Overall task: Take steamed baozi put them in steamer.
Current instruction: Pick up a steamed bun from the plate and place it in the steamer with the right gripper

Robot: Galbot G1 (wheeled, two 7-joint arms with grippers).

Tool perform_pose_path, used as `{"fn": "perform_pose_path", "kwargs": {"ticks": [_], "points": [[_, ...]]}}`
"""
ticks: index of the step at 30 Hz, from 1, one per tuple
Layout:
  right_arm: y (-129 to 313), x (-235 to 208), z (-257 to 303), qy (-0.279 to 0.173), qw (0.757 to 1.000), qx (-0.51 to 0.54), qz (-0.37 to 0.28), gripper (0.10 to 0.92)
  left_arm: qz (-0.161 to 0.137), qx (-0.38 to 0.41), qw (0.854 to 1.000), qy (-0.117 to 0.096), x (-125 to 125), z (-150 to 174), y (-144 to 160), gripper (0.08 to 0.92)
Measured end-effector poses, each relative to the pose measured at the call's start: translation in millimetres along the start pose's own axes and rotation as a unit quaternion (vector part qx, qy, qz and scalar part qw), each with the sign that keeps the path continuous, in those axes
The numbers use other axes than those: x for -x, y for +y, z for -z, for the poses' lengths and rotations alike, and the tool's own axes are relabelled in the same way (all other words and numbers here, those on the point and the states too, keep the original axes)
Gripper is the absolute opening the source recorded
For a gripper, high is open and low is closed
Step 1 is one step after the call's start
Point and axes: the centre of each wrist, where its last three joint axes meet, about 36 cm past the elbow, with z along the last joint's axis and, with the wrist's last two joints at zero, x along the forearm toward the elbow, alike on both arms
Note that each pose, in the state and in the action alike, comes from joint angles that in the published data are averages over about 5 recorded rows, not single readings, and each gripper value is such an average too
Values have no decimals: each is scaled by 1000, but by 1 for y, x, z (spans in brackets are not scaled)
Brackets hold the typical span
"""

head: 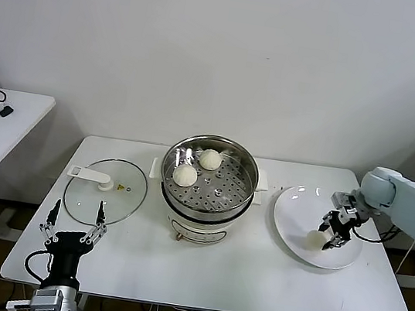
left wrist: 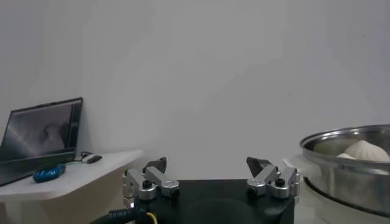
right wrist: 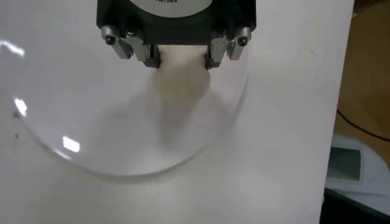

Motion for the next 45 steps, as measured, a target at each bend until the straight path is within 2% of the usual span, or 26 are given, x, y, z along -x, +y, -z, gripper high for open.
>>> {"fn": "perform_pose_path", "kwargs": {"ticks": [7, 13, 18, 22, 34, 39, 45], "points": [[-21, -70, 52, -16, 997, -75, -26, 545, -3, -2, 1000, -1, 1, 1, -3, 823], [-35, -131, 108, -18, 985, -165, -57, 543, -4, -4, 1000, -3, 1, 3, -3, 823], [-40, -168, 154, -18, 961, -262, -81, 545, -2, -4, 1000, -1, 0, 2, -2, 823], [-42, -183, 183, -17, 932, -348, -95, 570, -1, -4, 1000, -1, 0, 2, -1, 823], [-53, -171, 255, -30, 831, -546, -104, 575, -2, -6, 1000, 0, -1, 1, -3, 823], [-60, -147, 277, -38, 805, -585, -91, 571, -1, -5, 1000, 0, -2, 1, -1, 823], [-70, -114, 297, -47, 786, -612, -72, 568, 1, -5, 1000, 0, -1, 0, 0, 823]]}}
